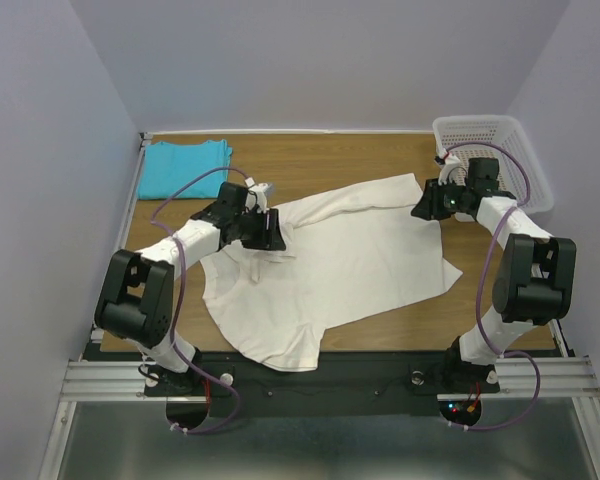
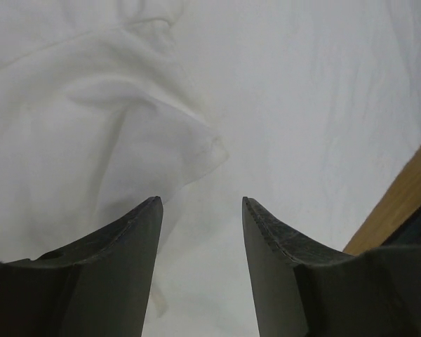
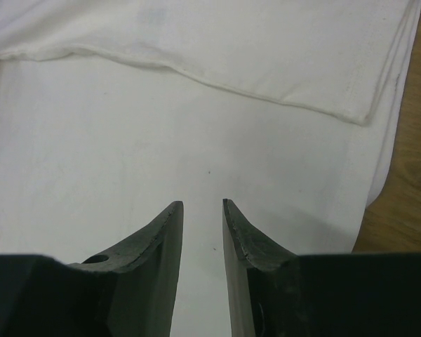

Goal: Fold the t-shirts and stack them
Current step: Fold the tshirt

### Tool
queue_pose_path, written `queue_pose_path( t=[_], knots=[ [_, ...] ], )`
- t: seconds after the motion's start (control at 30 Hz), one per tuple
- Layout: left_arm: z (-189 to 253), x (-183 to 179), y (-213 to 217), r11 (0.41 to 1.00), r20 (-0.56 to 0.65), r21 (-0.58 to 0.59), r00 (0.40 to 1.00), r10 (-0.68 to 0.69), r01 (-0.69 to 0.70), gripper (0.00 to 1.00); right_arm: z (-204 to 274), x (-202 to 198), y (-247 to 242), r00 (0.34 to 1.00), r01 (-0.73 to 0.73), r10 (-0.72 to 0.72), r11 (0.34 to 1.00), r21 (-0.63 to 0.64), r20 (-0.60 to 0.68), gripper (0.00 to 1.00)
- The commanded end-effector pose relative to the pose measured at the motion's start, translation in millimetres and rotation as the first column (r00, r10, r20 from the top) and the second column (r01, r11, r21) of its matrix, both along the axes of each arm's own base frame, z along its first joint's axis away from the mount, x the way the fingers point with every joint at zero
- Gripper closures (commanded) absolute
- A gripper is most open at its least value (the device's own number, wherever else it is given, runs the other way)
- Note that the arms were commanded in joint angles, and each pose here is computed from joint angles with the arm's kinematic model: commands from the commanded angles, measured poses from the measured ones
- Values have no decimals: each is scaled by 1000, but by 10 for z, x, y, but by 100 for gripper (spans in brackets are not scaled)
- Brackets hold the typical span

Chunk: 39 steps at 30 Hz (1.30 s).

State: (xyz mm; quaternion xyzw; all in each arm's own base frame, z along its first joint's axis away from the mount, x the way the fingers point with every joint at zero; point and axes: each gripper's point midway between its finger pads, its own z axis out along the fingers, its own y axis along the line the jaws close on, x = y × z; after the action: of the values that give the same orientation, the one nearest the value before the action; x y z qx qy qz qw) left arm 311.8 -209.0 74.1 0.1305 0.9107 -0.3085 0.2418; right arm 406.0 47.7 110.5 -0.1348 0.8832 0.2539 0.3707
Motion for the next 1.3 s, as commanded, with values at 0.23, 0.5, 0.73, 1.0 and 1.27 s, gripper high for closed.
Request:
queue_pose_path(
  t=[0.23,0.5,0.73,1.0,1.27],
  knots=[
    [200,5,512,960,147,178,971,190,-215,39,166,34,24,997,-33,32,999,20,69,65],
    [405,-202,627,931,141,112,933,332,-349,39,203,-185,583,971,-240,234,955,176,56,65],
    [467,-518,654,843,18,-57,844,536,-534,39,153,-397,1612,895,-426,444,871,244,-24,65],
    [423,-783,629,660,-179,-294,718,672,-691,39,85,-503,2575,864,-409,469,865,291,-183,61],
    [261,-796,648,584,-254,-315,659,708,-748,40,-291,-598,3042,864,-309,385,914,263,-325,57]
  ],
)
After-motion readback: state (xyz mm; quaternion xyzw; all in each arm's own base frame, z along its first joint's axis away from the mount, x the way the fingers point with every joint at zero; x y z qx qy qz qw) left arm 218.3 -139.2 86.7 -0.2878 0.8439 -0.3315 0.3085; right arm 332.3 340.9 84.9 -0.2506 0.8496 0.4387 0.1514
